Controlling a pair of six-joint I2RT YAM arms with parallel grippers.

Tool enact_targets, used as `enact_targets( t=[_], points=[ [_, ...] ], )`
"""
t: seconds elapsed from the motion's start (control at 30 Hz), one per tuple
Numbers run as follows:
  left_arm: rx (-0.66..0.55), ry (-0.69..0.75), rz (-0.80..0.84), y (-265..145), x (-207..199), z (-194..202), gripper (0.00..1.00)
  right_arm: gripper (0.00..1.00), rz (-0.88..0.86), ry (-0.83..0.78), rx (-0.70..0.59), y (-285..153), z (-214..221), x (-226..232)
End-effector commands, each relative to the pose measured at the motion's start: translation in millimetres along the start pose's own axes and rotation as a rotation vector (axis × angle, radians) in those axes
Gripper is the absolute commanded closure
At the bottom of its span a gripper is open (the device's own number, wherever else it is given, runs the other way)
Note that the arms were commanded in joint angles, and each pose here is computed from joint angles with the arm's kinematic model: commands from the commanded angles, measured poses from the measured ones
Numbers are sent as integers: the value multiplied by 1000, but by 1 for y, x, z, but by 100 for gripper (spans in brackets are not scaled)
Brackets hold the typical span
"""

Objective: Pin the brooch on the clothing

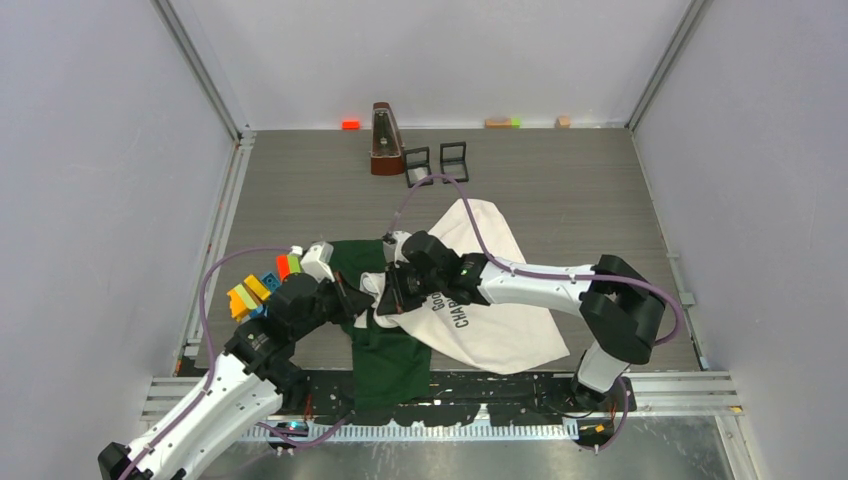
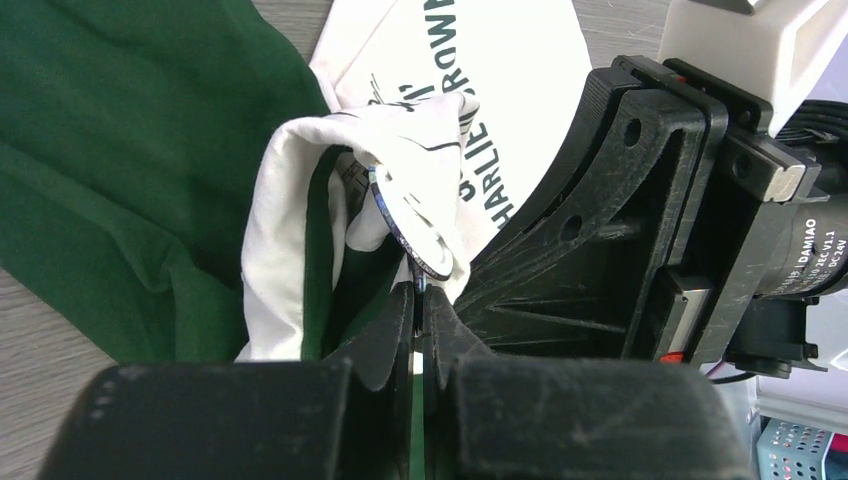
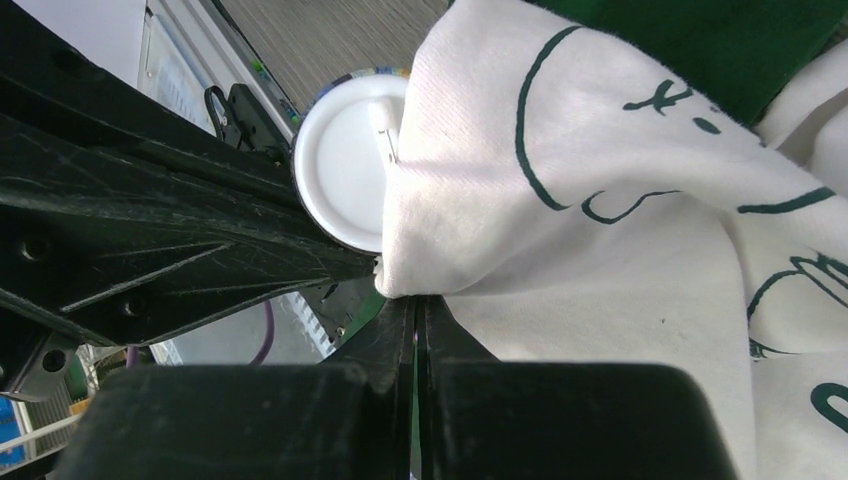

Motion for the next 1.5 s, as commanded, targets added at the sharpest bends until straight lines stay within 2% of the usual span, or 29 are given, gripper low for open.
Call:
enact_targets(
  t=[0.0, 0.97, 1.47],
  points=[
    [-168, 4, 156, -5, -23, -30, 100, 99, -41, 4, 16, 6, -3, 10],
    [-228, 10, 191, -7, -24, -31, 100, 100, -5, 161, 121, 22, -2, -1],
    [-265, 16, 205, -10, -23, -30, 100, 99, -6, 309, 151, 26, -9, 2]
  ],
)
Point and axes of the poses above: each gripper's point midway between its finger pads, its own y axis out along the fingers, its own x axis along the line the jaws close on, z = x × y, the point moved 9 cm from there along -y, back along the fingers, and after that the axes turned 12 degrees about y, right-handed, at the moved point
